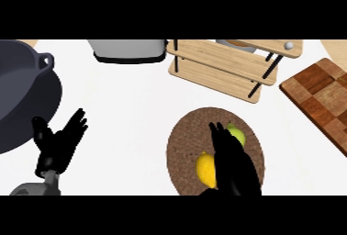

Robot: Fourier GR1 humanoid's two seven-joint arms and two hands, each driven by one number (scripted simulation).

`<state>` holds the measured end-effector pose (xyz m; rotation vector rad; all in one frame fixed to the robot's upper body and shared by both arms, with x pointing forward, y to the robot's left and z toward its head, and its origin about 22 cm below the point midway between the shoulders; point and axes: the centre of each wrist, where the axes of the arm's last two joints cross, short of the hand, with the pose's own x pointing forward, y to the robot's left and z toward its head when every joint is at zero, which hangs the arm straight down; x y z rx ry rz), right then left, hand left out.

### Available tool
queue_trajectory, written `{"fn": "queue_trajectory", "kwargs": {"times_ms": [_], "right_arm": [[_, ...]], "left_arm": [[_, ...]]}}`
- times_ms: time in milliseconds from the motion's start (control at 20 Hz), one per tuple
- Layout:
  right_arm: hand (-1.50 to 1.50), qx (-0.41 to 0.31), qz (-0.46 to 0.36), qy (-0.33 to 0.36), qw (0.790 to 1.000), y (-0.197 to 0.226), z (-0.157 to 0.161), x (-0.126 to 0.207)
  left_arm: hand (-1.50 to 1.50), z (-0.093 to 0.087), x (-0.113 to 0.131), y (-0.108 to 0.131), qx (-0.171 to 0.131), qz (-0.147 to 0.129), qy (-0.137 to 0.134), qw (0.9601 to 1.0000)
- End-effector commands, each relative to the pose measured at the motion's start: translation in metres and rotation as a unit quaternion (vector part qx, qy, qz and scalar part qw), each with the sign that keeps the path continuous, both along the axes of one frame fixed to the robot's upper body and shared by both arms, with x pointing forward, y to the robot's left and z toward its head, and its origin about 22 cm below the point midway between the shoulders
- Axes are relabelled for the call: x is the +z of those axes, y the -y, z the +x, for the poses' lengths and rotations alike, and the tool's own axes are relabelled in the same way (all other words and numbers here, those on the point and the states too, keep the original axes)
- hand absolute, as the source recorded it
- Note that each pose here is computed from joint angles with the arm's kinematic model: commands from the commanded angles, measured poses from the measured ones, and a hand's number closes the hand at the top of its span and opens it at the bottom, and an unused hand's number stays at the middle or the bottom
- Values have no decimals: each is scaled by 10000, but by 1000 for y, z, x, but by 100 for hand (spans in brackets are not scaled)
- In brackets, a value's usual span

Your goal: Pick the lemon from the placemat and place it in the tiered shelf

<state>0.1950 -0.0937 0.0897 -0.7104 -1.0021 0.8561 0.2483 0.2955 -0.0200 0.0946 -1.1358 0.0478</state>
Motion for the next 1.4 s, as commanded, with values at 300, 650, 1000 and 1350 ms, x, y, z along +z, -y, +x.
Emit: {"fn": "queue_trajectory", "kwargs": {"times_ms": [300,650,1000,1350], "right_arm": [[-150,-719,-633,-354,9948,-24,10,-20],[-150,-699,-862,-316,9933,-7,14,-55],[-150,-643,-586,-83,9962,-16,34,-66],[-150,-411,-481,-140,9979,-6,25,-88]], "left_arm": [[0,4,3,3,21,-70,-129,9999],[0,-16,-20,-11,-10,69,-151,9999],[0,7,-7,7,-59,-17,-138,9999],[0,14,-6,14,32,32,-114,9999]]}}
